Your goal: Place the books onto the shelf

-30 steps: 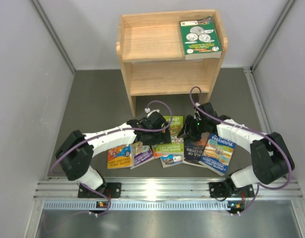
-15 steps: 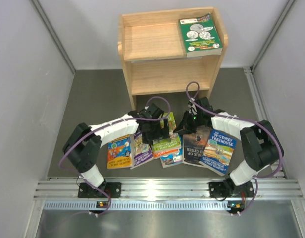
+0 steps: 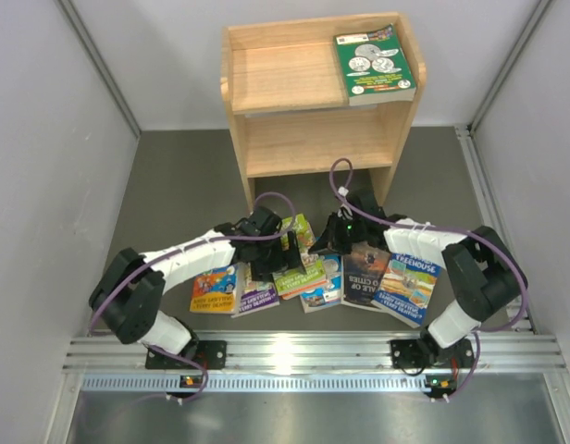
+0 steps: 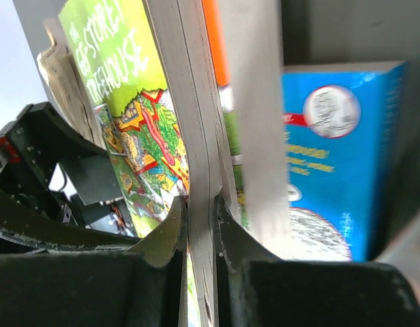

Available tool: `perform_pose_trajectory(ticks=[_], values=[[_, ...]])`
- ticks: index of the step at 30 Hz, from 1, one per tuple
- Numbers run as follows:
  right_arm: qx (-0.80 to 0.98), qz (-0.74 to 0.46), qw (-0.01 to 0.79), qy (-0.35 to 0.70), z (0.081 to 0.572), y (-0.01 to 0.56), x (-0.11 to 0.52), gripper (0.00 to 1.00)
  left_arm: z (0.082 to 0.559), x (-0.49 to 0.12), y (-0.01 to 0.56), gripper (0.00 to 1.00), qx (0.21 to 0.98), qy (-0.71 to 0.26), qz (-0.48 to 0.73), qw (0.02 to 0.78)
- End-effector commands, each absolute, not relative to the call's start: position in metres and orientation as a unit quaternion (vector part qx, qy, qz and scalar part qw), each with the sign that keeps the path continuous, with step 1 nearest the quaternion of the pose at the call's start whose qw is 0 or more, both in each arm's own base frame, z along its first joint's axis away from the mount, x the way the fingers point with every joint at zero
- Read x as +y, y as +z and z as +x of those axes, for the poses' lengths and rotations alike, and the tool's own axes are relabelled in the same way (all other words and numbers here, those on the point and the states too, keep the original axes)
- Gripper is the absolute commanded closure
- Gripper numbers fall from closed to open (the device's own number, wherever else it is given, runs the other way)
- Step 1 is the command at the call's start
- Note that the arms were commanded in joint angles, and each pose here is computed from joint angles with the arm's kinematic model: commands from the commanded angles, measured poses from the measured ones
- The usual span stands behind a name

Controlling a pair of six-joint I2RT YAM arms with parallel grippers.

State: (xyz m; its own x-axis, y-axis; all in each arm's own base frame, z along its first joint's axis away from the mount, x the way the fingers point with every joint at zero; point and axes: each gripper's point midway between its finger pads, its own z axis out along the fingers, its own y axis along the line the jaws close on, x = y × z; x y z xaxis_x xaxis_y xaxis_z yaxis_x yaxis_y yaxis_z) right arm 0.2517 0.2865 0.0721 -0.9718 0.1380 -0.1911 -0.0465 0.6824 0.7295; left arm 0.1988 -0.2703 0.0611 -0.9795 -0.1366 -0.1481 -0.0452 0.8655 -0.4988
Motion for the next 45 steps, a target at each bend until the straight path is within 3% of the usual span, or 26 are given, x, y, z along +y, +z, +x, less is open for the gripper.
perform_pose_trajectory(ticks=[1,9,17,24,27,33,36,40,43,44,45], values=[[0.917,-0.001,0.046,0.396,0.194,0.049,0.310,1.00,0.195,-0.274,0.050,0.01,0.955,-0.271,-0.040,0.117],[0.918,-0.008,0.025,0.396,0.155,0.046,0.309,1.00,0.186,-0.245,0.058,0.07,0.927,-0.297,-0.149,0.174],[0.903,-0.007,0.011,0.430,0.126,0.061,0.301,1.00,0.200,-0.234,0.090,0.44,0.893,-0.323,-0.202,0.240],[0.893,-0.017,0.023,0.449,0.120,0.080,0.303,1.00,0.209,-0.256,0.151,0.69,0.850,-0.406,-0.193,0.274],[0.889,-0.016,0.042,0.455,0.124,0.093,0.303,1.00,0.206,-0.277,0.176,0.71,0.836,-0.443,-0.168,0.277],[0.871,-0.018,0.085,0.483,0.134,0.130,0.307,1.00,0.186,-0.312,0.204,0.51,0.828,-0.472,-0.120,0.277],[0.867,-0.015,0.091,0.489,0.134,0.137,0.307,1.00,0.179,-0.318,0.210,0.51,0.824,-0.477,-0.117,0.281],[0.865,-0.011,0.111,0.490,0.132,0.144,0.298,1.00,0.177,-0.321,0.226,0.66,0.813,-0.491,-0.115,0.291],[0.862,-0.007,0.116,0.493,0.127,0.146,0.293,1.00,0.177,-0.324,0.248,0.84,0.799,-0.508,-0.111,0.301],[0.861,-0.004,0.117,0.496,0.126,0.148,0.291,1.00,0.177,-0.325,0.254,1.00,0.796,-0.513,-0.107,0.304],[0.854,-0.006,0.128,0.504,0.126,0.157,0.290,1.00,0.178,-0.328,0.268,1.00,0.788,-0.523,-0.104,0.309]])
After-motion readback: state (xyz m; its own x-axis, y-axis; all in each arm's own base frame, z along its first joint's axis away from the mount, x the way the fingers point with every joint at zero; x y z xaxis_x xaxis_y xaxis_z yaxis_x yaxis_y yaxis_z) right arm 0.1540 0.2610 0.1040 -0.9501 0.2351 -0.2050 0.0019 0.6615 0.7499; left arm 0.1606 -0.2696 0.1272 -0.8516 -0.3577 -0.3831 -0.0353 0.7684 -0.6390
